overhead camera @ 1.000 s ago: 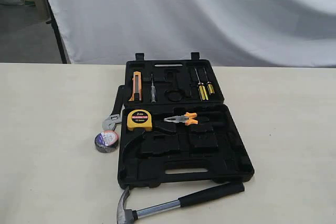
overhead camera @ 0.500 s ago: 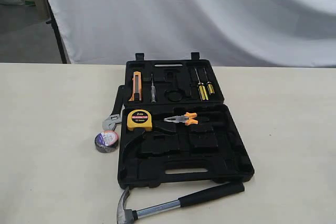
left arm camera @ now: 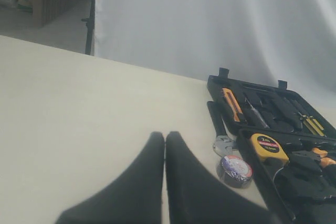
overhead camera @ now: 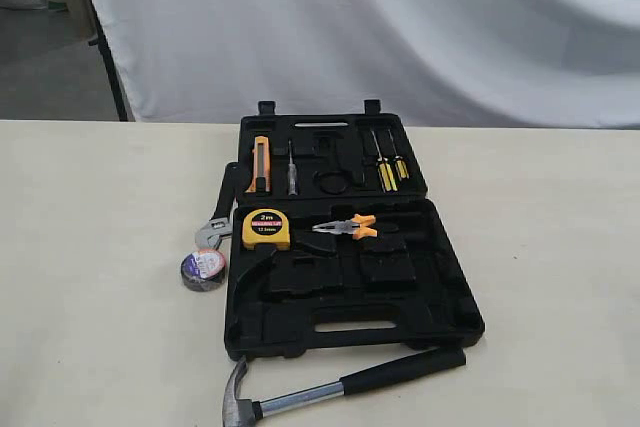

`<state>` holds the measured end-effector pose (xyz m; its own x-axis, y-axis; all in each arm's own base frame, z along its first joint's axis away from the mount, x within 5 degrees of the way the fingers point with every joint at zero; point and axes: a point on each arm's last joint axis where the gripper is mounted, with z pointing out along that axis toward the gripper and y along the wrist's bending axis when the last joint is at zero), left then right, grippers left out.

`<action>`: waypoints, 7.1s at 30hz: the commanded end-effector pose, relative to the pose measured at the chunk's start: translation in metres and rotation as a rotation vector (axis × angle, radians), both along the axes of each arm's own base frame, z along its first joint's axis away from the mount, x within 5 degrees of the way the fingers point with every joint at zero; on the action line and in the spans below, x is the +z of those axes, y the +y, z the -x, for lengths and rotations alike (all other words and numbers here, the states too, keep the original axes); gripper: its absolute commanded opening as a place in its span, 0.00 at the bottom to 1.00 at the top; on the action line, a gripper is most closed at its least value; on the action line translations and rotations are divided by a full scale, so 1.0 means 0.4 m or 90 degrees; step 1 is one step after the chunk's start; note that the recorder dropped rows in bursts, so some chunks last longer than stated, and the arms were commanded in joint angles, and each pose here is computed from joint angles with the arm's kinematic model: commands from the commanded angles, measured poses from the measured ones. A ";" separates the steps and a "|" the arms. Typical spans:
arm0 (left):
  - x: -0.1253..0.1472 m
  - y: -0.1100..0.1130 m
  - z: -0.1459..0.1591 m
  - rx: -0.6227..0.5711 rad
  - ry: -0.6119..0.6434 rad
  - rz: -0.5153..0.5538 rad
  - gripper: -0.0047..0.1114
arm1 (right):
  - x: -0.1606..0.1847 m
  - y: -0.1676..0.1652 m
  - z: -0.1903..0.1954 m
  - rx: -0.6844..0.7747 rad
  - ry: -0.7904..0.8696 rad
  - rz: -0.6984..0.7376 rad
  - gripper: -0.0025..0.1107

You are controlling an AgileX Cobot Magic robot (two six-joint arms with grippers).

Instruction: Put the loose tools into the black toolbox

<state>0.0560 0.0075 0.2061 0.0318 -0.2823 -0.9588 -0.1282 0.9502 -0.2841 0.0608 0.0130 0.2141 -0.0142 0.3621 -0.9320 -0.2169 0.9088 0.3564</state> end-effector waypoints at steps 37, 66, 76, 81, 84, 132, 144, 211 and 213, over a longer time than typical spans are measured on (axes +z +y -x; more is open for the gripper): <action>0.004 0.003 0.001 0.016 -0.008 -0.001 0.05 | -0.055 0.613 -0.248 0.447 0.526 0.369 0.02; 0.004 0.003 0.001 0.016 -0.008 -0.001 0.05 | -0.189 1.049 -0.543 0.494 0.469 0.649 0.71; 0.004 0.003 0.001 0.016 -0.008 -0.001 0.05 | -0.247 1.027 -0.591 0.474 0.503 0.642 0.69; 0.004 0.003 0.001 0.016 -0.008 -0.001 0.05 | -0.261 1.037 -0.580 0.481 0.499 0.645 0.44; 0.004 0.003 0.001 0.016 -0.008 -0.001 0.05 | -0.261 1.042 -0.574 0.485 0.498 0.640 0.25; 0.004 0.003 0.001 0.016 -0.008 -0.001 0.05 | -0.142 0.592 -0.885 0.252 0.453 0.353 0.02; 0.004 0.003 0.001 0.016 -0.008 -0.001 0.05 | -0.138 0.601 -0.884 0.254 0.438 0.344 0.02; 0.004 0.003 0.001 0.016 -0.008 -0.001 0.05 | -0.125 0.657 -0.957 0.244 0.377 0.253 0.57; 0.004 0.003 0.001 0.016 -0.008 -0.001 0.05 | -0.179 0.665 -0.956 0.248 0.401 0.262 0.35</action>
<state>0.0560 0.0075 0.2061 0.0318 -0.2823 -0.9588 -0.1282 0.9502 -0.2841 0.4440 0.2756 0.1595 -0.6155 -0.1147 -0.7797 -0.4039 0.8955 0.1871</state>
